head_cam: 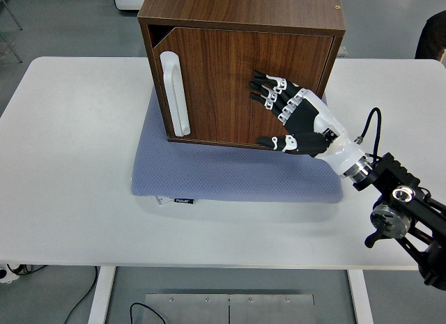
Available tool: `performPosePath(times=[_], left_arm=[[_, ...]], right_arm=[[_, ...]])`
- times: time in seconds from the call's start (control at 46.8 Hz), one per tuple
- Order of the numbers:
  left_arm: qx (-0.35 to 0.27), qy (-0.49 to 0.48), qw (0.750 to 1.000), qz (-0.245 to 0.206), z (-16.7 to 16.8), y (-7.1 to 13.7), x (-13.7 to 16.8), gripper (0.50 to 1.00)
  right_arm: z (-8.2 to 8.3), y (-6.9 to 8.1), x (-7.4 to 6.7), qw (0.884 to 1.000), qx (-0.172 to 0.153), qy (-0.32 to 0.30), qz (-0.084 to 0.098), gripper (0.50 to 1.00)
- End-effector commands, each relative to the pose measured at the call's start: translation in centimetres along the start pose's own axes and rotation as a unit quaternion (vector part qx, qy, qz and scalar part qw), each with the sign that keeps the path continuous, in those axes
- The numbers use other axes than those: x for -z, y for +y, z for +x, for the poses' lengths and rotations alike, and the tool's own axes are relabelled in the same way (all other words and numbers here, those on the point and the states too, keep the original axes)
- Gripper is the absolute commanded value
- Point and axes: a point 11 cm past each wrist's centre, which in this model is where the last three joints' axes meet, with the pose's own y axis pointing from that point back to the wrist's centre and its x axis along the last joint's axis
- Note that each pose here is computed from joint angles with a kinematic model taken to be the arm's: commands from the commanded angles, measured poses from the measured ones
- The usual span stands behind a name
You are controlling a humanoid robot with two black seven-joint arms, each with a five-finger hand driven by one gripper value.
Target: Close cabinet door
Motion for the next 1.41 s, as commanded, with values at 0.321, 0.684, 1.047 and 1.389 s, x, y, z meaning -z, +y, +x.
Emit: performPosePath(times=[0.321,0.684,1.047,1.389], left_arm=[[0.000,0.000,1.000,0.000,0.0,0.0,0.0,1.000],[0.000,0.000,1.000,0.000,0.0,0.0,0.0,1.000],[0.000,0.000,1.000,0.000,0.0,0.0,0.0,1.000],[0.000,0.000,1.000,0.000,0.0,0.0,0.0,1.000]], right_arm=[[0.7,4.9,-0.8,1.000,-0.018,-0.010,-0.010,1.000],[3.8,9.7,-0.7,0.995,-0.102,-0.003,-0.016,1.000],[5.8,14.1,-1.1,0.984,-0.174,0.001,-0.026,1.000],[8.2,16.8,-1.4,0.969,-0.244,-0.014,-0.025,1.000]])
